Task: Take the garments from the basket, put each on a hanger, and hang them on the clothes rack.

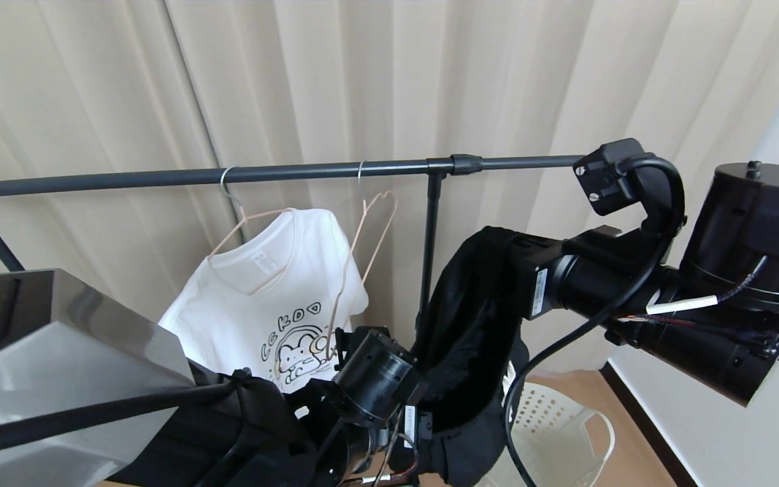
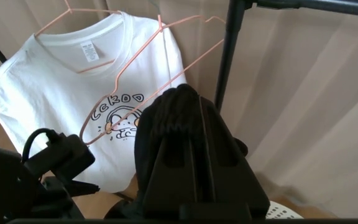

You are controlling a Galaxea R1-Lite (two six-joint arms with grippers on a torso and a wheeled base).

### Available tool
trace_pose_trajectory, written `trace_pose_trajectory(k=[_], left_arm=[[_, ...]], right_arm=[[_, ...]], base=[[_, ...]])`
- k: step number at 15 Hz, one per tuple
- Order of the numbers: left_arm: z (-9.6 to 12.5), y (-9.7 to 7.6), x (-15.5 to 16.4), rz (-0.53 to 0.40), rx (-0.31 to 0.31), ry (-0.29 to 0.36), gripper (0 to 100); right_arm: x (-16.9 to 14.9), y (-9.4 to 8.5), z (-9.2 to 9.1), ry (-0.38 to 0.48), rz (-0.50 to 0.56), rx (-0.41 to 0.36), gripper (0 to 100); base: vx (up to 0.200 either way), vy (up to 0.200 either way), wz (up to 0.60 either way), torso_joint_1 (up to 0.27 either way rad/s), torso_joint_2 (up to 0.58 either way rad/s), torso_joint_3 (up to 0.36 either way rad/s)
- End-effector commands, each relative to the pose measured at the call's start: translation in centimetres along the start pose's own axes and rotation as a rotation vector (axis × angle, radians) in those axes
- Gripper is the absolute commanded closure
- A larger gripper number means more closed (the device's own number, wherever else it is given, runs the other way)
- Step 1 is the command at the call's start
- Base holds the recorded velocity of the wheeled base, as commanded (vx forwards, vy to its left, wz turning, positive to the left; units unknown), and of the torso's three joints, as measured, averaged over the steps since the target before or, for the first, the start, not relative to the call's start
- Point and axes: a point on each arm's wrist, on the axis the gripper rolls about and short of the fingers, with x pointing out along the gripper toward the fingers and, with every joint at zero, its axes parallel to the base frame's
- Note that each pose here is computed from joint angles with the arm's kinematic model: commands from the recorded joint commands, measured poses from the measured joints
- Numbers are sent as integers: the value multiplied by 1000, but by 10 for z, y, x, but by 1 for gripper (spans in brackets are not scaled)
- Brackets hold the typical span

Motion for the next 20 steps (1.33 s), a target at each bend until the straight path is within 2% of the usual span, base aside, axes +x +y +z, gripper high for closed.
trace_pose_trajectory(k=[1,3,6,9,10,12,15,17,20], left_arm=[[-4,-1,2,13,9,6,100],[-4,-2,-1,16,14,-2,100],[19,1,-34,24,10,-122,100],[33,9,-63,47,24,-179,100],[40,17,-76,87,44,-204,100],[50,27,-88,154,65,-257,100],[61,32,-103,201,98,-320,100],[65,33,-108,225,104,-337,100],[63,46,-120,275,107,-306,100]], right_arm=[[-7,-4,8,-28,-10,6,100],[-7,-10,9,-31,-32,9,100],[-3,-19,11,-35,-117,5,100],[-1,-29,5,1,-207,-50,100],[-1,-30,1,32,-253,-86,100],[-4,-32,-6,109,-296,-109,100],[-12,-31,-15,233,-289,-136,100],[-12,-30,-19,275,-285,-135,100],[-10,-32,-21,291,-292,-132,100]], base=[[0,0,0,0,0,0],[0,0,0,0,0,0],[0,0,0,0,0,0],[0,0,0,0,0,0],[0,0,0,0,0,0],[0,0,0,0,0,0],[0,0,0,0,0,0],[0,0,0,0,0,0],[0,0,0,0,0,0]])
